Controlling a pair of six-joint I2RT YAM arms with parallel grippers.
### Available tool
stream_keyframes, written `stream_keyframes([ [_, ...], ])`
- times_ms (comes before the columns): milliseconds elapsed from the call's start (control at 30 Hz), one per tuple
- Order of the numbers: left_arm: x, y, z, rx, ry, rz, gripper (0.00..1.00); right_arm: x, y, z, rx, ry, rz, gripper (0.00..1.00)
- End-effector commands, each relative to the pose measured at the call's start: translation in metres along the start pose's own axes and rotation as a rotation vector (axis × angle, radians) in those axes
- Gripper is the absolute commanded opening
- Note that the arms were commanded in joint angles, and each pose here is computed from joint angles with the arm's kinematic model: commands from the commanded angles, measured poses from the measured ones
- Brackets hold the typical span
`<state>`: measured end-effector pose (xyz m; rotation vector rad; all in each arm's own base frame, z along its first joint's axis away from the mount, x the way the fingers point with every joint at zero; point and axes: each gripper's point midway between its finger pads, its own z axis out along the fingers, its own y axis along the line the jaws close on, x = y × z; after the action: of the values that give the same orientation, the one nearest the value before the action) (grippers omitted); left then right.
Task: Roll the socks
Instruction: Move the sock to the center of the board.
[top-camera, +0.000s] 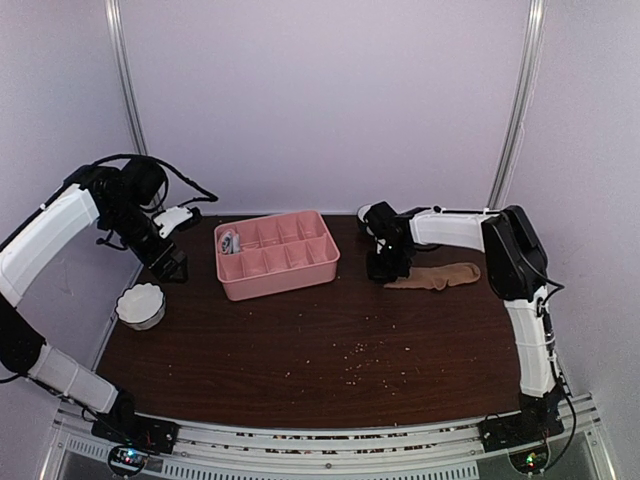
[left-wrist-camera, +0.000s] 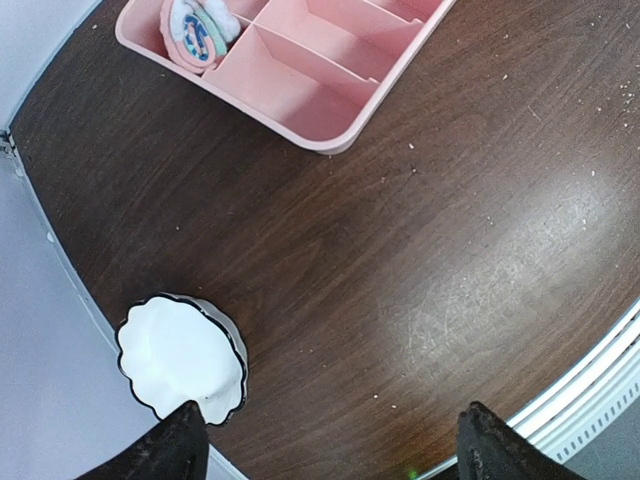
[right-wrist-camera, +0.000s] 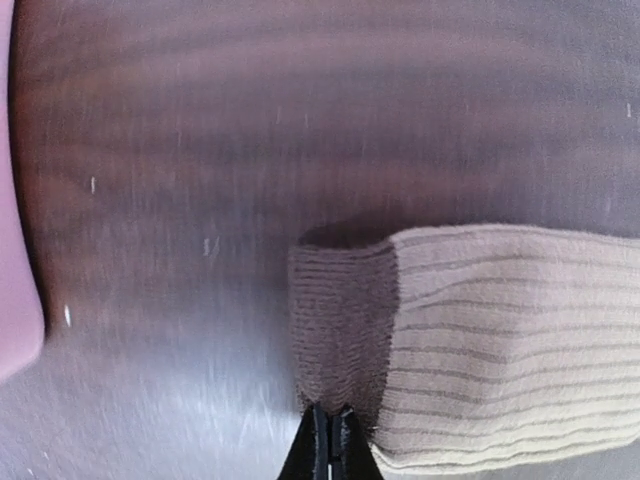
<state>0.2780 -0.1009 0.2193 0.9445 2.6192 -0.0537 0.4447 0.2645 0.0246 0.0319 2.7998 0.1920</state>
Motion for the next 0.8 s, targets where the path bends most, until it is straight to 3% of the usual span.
stream_keyframes([
  [0, 0.000, -0.003, -0.017, 0.002, -0.042, -0.019, 0.87, 0.047, 0.009, -0.004, -0.012, 0.071, -0.078, 0.00],
  [200, 0.013, -0.005, -0.016, -0.010, -0.026, 0.007, 0.87, 0.097, 0.054, -0.025, -0.102, 0.036, -0.244, 0.00],
  [400, 0.021, -0.009, -0.005, 0.008, -0.004, 0.038, 0.87, 0.183, 0.116, -0.050, -0.236, 0.019, -0.573, 0.00],
  [533, 0.020, -0.023, 0.000, 0.081, -0.042, 0.110, 0.87, 0.256, 0.129, -0.054, -0.316, 0.088, -0.751, 0.00],
  [667, 0.015, -0.047, 0.001, 0.195, -0.111, 0.209, 0.87, 0.292, 0.117, -0.058, -0.345, 0.151, -0.810, 0.00],
  [767, 0.012, -0.062, 0.006, 0.258, -0.123, 0.283, 0.87, 0.286, 0.109, -0.074, -0.348, 0.118, -0.792, 0.35],
])
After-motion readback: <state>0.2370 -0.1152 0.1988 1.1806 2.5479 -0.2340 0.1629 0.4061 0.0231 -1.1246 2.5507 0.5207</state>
